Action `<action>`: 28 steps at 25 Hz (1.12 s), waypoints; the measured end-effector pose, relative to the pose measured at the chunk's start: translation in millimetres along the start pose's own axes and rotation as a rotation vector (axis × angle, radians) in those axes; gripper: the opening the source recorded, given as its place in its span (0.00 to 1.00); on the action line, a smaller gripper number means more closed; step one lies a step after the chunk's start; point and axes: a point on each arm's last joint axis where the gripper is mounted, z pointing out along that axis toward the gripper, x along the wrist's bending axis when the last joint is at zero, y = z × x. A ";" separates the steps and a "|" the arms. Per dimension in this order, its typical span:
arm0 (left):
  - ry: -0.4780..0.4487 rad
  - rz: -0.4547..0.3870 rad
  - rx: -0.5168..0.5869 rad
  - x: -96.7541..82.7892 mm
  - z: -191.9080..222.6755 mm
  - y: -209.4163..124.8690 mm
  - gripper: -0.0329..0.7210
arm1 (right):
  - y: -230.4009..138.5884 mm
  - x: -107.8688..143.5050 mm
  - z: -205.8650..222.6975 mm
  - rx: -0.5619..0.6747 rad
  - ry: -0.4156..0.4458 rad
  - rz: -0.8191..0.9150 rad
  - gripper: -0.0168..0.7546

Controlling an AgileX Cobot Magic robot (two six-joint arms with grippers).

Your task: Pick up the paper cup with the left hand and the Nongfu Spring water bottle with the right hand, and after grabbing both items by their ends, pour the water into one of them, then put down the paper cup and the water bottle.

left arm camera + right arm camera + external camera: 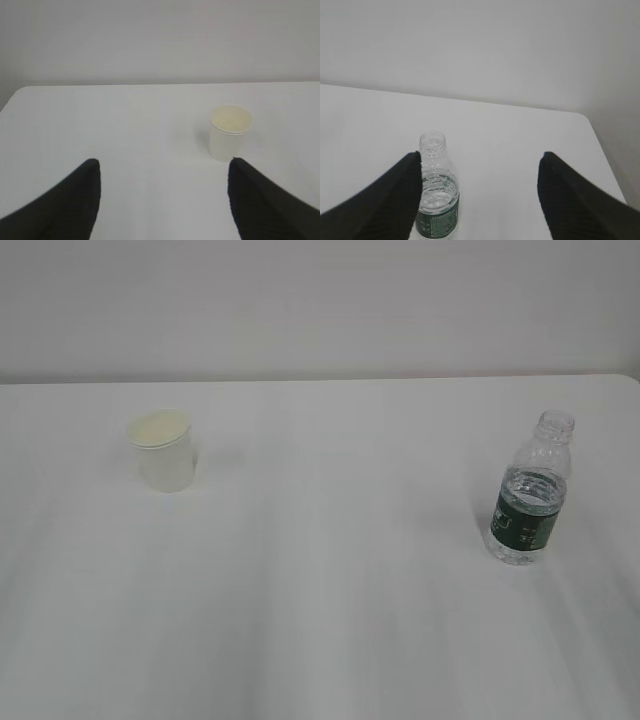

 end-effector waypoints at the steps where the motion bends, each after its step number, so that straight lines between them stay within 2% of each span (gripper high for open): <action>1: 0.000 -0.003 -0.002 0.0 0.6 0.2 0.80 | -0.5 0.0 1.7 0.005 0.000 -0.002 0.74; 10: 0.002 -0.014 0.012 0.3 6.2 -0.8 0.80 | -5.4 0.3 21.0 0.039 0.001 -0.006 0.74; 19: 0.022 -0.073 0.078 2.7 39.3 -8.7 0.80 | -10.2 2.0 39.5 0.052 0.008 0.036 0.74; 25: 0.032 -0.092 0.155 3.4 58.0 -19.7 0.80 | -15.8 20.9 58.2 0.054 0.107 -0.005 0.74; 28: 0.027 -0.093 0.113 1.2 63.2 -18.3 0.80 | -18.7 26.7 64.3 0.058 0.135 -0.021 0.74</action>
